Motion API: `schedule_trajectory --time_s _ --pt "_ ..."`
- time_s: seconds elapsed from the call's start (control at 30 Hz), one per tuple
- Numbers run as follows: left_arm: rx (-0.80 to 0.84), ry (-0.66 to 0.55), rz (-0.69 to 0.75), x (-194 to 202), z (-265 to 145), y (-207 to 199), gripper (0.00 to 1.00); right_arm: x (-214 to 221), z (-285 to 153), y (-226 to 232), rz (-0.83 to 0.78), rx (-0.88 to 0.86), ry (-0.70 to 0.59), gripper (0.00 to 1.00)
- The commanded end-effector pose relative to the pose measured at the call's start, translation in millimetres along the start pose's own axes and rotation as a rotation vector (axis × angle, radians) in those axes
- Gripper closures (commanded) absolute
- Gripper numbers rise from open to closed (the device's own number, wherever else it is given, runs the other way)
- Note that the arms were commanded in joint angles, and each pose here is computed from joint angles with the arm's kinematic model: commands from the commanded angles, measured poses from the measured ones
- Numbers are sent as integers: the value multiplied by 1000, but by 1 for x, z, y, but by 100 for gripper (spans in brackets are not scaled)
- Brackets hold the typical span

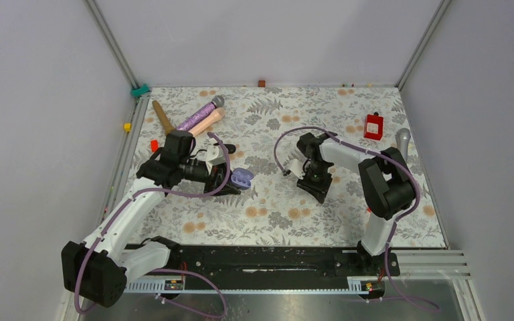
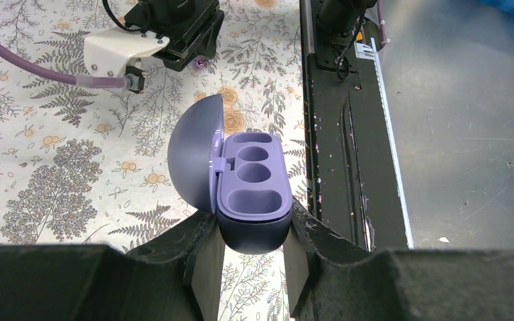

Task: Insert the wireless bluetooth earbuds into the charging case
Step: Pick up the earbud from the center of the board.

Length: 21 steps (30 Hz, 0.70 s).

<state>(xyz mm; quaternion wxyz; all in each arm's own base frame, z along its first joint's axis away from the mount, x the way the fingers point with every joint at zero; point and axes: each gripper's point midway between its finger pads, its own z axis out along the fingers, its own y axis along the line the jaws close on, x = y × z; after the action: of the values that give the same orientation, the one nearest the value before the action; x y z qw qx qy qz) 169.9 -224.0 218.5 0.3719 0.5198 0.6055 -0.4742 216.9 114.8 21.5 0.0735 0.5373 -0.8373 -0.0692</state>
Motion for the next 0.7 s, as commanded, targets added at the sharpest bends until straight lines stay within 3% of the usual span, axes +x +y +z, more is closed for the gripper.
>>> schedule_trajectory --time_s 0.0,0.23,0.67 --pt "16 -41 67 -13 -2 -4 100 -9 -20 15 -12 -4 -109 62" --pt "12 -40 66 -13 -2 -3 100 -18 -40 4 38 73 -222 62" --pt "19 -43 68 -14 -2 -4 100 4 -8 -24 212 162 -35 77"
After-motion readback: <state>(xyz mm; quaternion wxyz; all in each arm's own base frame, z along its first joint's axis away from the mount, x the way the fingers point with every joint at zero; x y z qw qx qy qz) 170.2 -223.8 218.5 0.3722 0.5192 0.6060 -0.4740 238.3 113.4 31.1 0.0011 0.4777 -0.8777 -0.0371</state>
